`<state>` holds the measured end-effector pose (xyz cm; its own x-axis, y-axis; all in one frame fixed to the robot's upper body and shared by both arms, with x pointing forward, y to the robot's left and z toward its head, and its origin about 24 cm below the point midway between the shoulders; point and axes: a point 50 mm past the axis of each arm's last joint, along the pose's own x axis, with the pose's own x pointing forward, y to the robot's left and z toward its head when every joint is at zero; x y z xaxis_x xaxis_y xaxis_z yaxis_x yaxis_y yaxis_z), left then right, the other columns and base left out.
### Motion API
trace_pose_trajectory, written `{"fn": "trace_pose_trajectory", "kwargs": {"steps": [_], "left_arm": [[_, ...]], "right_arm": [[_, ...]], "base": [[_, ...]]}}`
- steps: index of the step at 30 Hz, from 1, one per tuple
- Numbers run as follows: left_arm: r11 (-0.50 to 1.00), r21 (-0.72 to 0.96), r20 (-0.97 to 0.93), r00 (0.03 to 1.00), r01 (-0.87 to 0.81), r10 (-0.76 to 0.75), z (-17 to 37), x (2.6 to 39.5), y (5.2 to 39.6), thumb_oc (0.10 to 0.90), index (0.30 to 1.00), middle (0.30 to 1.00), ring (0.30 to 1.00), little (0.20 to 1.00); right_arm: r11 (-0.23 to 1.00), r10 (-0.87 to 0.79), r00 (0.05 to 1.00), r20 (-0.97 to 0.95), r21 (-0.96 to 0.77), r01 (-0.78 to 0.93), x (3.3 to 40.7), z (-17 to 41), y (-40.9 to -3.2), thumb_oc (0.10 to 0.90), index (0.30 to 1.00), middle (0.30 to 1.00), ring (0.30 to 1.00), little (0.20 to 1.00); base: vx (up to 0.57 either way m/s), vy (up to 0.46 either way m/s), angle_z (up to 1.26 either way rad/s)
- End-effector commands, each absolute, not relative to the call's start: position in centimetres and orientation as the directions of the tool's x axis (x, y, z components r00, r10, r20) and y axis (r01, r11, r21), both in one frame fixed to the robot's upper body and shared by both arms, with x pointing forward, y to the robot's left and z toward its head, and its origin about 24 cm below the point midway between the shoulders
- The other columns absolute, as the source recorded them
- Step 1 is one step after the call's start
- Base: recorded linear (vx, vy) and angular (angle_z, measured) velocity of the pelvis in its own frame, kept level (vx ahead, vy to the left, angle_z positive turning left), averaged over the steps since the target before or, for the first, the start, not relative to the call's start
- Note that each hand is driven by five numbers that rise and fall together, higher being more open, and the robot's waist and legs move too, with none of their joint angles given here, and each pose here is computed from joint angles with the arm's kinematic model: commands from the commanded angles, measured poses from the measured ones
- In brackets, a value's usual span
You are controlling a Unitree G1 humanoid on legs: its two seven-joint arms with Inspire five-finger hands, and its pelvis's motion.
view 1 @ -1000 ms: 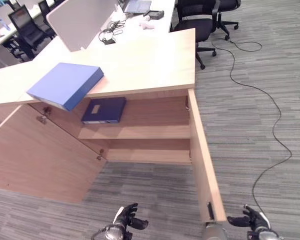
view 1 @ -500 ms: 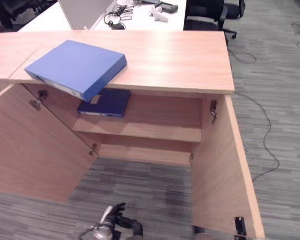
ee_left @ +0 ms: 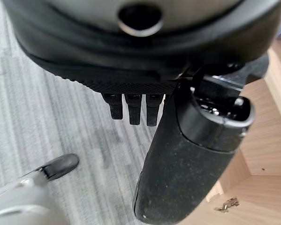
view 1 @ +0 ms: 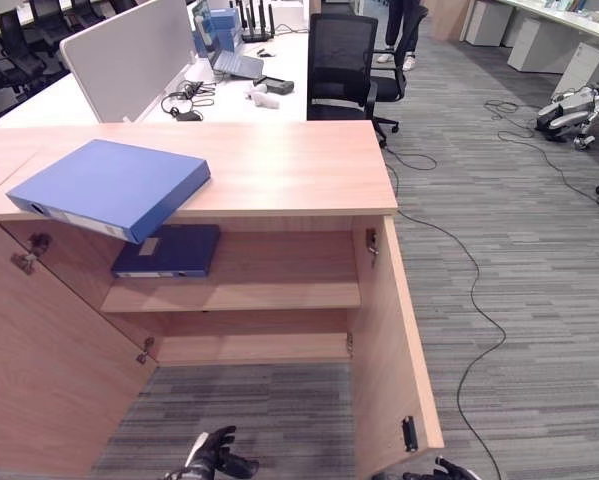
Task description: Put the empty folder in the office cabinet
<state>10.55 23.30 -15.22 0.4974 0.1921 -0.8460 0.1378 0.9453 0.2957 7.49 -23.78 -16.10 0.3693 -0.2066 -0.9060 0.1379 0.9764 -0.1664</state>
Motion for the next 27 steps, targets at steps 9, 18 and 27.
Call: {"fn": "trace_pose_trajectory", "kwargs": {"steps": [9, 18, 27], "left_arm": [[0.947, 0.316, -0.743, 0.636, 0.058, 0.209, -13.3, 15.4, 23.8, 0.800, 0.900, 0.900, 0.900, 0.900], [0.914, 0.383, -0.704, 0.683, 0.131, 0.197, -12.0, 17.9, 24.5, 0.800, 0.900, 0.900, 0.900, 0.900], [0.927, 0.367, -0.770, 0.584, 0.076, 0.257, -13.4, 14.5, 25.8, 0.800, 0.900, 0.900, 0.900, 0.900]], "right_arm": [[0.964, -0.250, 0.472, -0.846, -0.264, 0.038, 11.6, -14.2, -26.7, 0.800, 0.900, 0.900, 0.900, 0.900], [0.976, -0.217, 0.522, -0.825, -0.196, 0.095, 14.1, -14.0, -24.8, 0.800, 0.900, 0.900, 0.900, 0.900], [0.979, -0.194, 0.494, -0.847, -0.199, 0.044, 12.7, -14.8, -23.8, 0.800, 0.900, 0.900, 0.900, 0.900]], "base": [[-0.15, -0.028, -0.05], [-0.17, 0.210, -0.51], [-0.20, 0.233, -0.62]]}}
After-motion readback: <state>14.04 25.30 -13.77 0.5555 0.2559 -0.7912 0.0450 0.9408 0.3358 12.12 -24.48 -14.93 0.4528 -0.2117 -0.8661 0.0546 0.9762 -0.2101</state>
